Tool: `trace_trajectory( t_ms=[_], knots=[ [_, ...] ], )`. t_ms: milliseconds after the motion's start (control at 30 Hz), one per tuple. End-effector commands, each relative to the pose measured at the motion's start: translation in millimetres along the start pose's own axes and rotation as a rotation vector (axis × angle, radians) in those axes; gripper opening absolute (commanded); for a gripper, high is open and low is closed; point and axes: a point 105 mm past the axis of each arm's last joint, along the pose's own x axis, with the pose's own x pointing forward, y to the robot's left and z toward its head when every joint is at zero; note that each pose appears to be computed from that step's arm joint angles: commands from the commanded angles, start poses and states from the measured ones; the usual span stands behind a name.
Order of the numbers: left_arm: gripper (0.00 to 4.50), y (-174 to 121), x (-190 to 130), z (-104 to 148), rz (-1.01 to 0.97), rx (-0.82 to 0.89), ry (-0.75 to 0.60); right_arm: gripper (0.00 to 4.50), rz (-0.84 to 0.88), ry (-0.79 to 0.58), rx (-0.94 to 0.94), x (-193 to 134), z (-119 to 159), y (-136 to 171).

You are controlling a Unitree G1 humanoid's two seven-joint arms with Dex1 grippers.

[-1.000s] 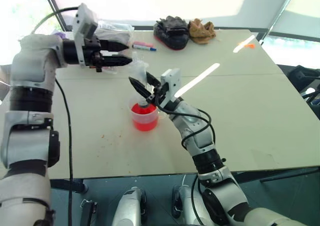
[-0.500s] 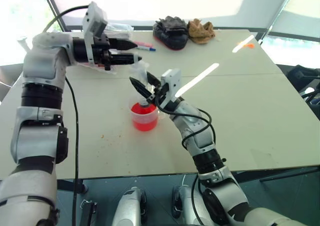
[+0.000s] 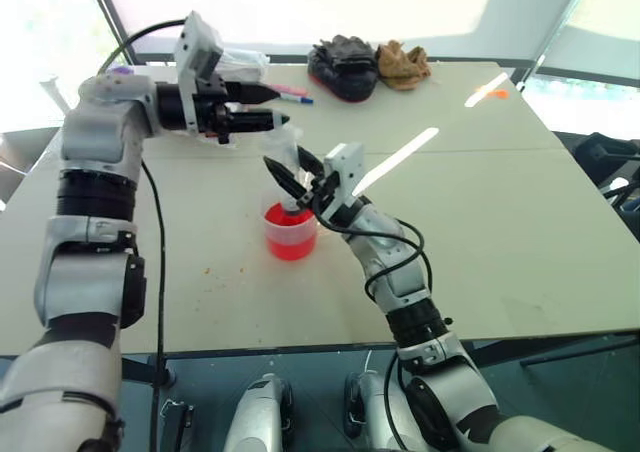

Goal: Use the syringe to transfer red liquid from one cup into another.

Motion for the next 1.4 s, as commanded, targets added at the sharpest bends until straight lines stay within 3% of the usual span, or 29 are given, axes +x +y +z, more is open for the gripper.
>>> trace_trajectory(
  t_ms=[33,267,567,733,867,933,1167,1400],
  knots=[
    [2.58,12.3,-12.3,54.4,0.089,0.109,-0.155,1.47,0.12,-0.009,-0.002,8.8,0.8,31.2],
    [2.58,15.2,-17.1,80.4,0.103,0.085,-0.274,1.47,0.145,-0.004,0.005,8.3,-1.2,39.3],
    [2.58,16.1,-21.0,85.8,0.104,0.076,-0.292,1.47,0.152,0.0,0.004,7.6,-2.1,40.8],
    [2.58,9.8,-20.1,69.3,0.074,0.088,-0.203,1.47,0.149,-0.001,0.001,8.0,-1.6,40.2],
    [2.58,-4.2,-39.6,19.4,-0.003,0.098,0.069,1.47,0.121,-0.023,0.024,11.0,7.1,34.1],
    [2.58,-7.0,-54.1,8.5,-0.005,0.086,0.139,1.47,0.106,-0.044,0.043,13.7,15.8,30.5],
    [2.58,-14.8,-94.4,1.9,0.038,0.029,0.209,1.47,0.098,-0.132,0.06,21.0,53.3,27.3],
    [2.58,-14.0,-108.5,3.2,0.17,-0.041,0.12,1.47,0.091,-0.227,0.038,29.1,89.7,25.8]
  ],
)
